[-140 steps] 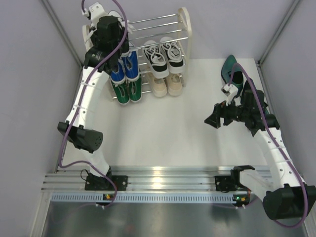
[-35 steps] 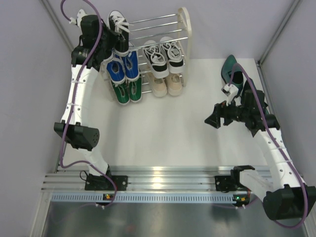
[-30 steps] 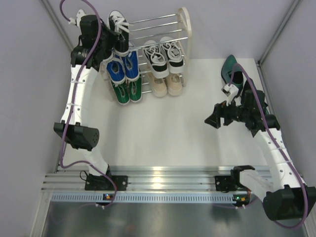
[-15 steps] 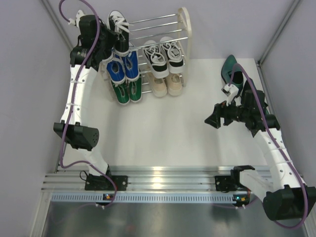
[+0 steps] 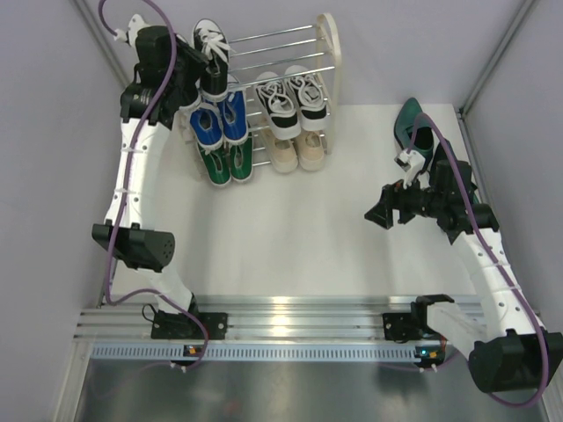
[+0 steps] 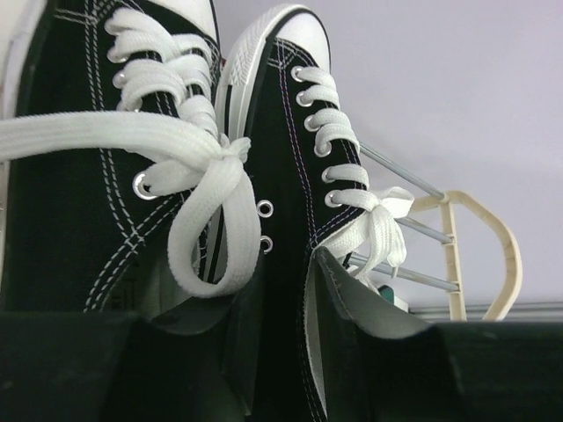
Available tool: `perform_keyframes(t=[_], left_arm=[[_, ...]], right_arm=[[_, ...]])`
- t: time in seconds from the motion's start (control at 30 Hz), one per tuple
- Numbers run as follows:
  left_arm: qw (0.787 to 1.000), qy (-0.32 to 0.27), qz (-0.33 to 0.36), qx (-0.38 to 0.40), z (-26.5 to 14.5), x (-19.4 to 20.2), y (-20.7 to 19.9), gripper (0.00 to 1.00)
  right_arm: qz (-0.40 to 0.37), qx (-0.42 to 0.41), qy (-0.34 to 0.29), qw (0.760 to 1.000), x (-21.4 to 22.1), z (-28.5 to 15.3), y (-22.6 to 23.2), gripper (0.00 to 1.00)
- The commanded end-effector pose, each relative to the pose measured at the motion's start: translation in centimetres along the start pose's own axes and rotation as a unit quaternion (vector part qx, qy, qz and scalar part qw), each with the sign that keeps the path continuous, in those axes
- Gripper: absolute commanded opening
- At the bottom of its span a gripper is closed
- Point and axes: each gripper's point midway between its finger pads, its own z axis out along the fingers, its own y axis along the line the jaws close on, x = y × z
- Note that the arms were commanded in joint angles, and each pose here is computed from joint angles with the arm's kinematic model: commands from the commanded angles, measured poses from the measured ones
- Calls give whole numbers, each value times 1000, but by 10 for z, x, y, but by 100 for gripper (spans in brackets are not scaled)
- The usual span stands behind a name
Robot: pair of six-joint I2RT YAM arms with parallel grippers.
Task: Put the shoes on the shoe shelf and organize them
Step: Place the shoe at the shoe shelf.
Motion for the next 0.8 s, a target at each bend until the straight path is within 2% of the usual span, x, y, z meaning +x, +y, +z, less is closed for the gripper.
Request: perform_keyframes(t=[0.0,0.17,0.4,0.77], left_arm=[[996,-81,20,6,-34,-52,-10,36],[993,-111,33,0,-48,-69,-11,40],[992,-111,50,12,-58,-72,-16,41],[994,-55,62,71,-70,-49,-33,19]], right_arm=[[-24,6,-26,999,-21,-11,3,77],[-24,5,-26,999,-21,-11,3,77],[-23,5,-25,999,-20,-10,3,77],[-22,4,-26,999,-19,-10,4,77]])
